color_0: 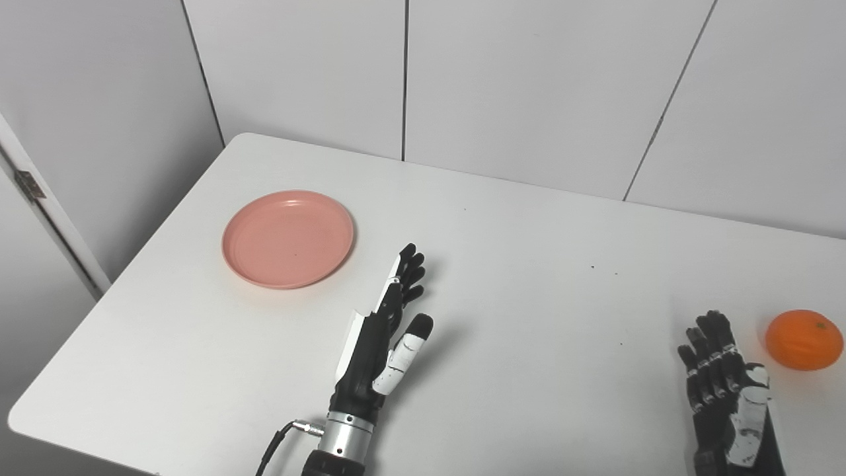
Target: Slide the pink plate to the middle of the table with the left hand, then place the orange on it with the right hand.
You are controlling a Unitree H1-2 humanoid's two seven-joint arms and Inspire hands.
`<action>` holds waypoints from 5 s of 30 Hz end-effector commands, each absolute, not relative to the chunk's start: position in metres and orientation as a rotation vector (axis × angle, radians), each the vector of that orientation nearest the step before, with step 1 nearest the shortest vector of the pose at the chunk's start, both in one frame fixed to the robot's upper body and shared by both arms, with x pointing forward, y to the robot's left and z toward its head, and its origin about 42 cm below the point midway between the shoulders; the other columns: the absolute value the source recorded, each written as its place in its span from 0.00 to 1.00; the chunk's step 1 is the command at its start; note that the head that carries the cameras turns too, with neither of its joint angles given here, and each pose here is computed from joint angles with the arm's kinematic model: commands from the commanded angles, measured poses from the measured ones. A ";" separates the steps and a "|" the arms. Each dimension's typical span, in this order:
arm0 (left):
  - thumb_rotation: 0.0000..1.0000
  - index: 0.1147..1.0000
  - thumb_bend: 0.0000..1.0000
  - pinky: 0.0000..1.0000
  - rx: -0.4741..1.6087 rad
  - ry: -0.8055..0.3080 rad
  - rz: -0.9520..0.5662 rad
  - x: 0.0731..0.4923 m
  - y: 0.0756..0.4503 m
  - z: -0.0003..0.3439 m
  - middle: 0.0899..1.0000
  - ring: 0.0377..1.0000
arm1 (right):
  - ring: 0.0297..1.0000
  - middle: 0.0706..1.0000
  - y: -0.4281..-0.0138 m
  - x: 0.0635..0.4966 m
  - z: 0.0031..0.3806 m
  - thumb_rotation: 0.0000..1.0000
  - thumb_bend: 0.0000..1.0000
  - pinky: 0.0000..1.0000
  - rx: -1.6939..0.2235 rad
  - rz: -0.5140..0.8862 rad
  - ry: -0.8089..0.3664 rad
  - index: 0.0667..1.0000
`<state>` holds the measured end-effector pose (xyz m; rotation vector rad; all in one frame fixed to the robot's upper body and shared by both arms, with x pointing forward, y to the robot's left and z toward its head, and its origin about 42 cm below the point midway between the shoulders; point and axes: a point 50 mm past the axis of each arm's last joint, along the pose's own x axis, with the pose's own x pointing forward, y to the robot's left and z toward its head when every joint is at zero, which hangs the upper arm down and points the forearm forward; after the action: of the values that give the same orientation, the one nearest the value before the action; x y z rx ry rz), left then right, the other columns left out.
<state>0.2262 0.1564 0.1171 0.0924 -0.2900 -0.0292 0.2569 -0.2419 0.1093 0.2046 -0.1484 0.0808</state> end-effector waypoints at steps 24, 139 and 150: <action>0.89 0.89 0.92 0.90 -0.139 -0.270 -0.050 0.232 0.187 0.168 0.92 0.91 | 0.99 0.97 -0.240 0.238 0.068 1.00 0.80 1.00 0.209 0.059 -0.040 0.95; 0.79 0.81 1.00 0.77 -0.370 -0.079 0.175 0.401 0.470 0.148 0.80 0.77 | 0.96 0.94 -0.235 0.234 0.070 1.00 0.81 1.00 0.208 0.068 -0.041 0.92; 0.81 0.87 1.00 0.90 -0.369 -0.091 0.167 0.399 0.449 0.155 0.91 0.90 | 0.96 0.94 -0.232 0.234 0.071 1.00 0.79 1.00 0.211 0.073 -0.045 0.92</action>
<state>0.3941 0.4477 0.1426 -0.3864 -0.0722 0.1668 0.2581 -0.2399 0.1100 0.1694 -0.1886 0.0821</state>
